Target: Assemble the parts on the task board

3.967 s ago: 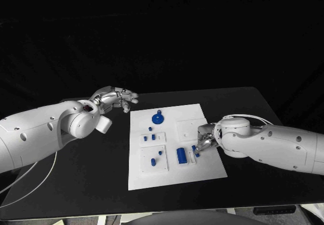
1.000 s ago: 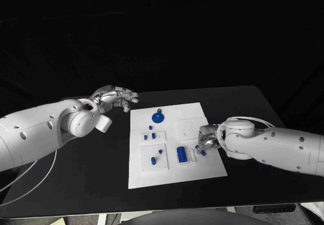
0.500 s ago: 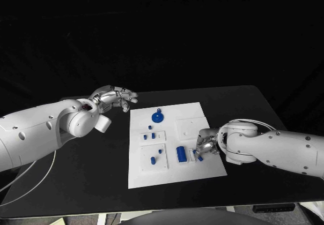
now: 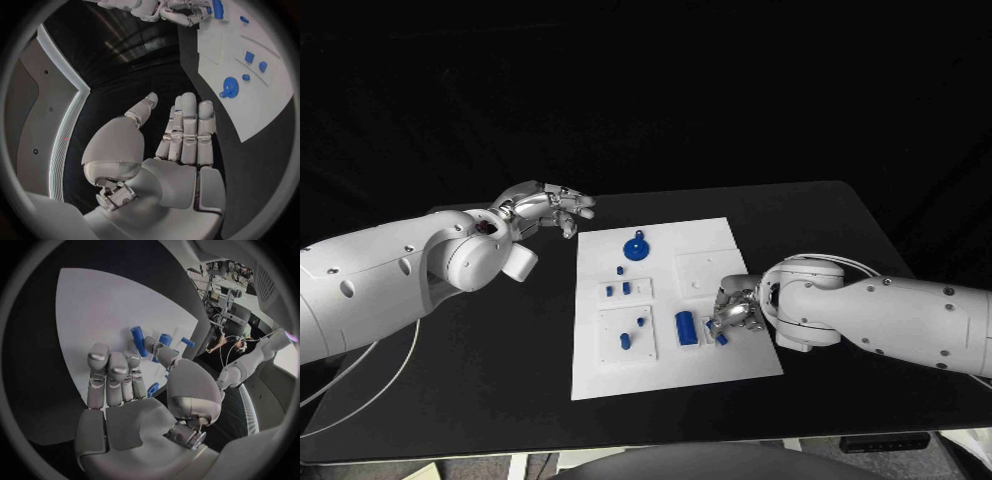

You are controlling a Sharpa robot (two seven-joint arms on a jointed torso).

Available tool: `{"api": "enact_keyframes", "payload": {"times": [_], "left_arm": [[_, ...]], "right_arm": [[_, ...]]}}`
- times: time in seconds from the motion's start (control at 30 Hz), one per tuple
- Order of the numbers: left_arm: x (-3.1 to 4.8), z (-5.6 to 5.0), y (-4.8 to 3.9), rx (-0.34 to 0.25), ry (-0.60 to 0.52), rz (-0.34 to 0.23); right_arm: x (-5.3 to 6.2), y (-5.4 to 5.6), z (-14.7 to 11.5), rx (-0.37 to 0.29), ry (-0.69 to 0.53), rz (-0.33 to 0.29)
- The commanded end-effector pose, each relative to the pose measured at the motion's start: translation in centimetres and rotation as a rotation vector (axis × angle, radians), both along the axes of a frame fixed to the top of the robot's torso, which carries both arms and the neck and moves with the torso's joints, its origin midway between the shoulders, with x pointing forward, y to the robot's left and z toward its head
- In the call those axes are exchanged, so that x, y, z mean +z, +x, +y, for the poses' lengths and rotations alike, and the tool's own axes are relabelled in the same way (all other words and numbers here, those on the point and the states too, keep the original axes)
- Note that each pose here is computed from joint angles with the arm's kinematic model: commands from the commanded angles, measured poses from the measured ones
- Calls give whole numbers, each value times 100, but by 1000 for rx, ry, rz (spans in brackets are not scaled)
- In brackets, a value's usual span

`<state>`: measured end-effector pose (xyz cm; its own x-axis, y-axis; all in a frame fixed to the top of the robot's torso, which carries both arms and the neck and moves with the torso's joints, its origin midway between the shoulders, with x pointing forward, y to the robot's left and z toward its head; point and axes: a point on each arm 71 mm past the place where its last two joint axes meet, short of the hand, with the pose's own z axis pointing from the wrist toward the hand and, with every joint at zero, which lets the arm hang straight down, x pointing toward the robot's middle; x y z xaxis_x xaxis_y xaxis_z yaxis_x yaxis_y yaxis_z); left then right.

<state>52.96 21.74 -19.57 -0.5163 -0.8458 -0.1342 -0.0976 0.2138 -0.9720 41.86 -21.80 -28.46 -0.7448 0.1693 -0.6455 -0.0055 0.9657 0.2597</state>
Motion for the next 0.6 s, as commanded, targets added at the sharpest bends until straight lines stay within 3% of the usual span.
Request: {"api": "enact_keyframes", "payload": {"times": [0.03,0.6], "left_arm": [[6,-22,-9,-21,-4,-2],[2,-22,-12,-25,-1,4]], "right_arm": [[-18,6,11,-1,-15,-9],[-21,19,44,5,-10,-12]]}}
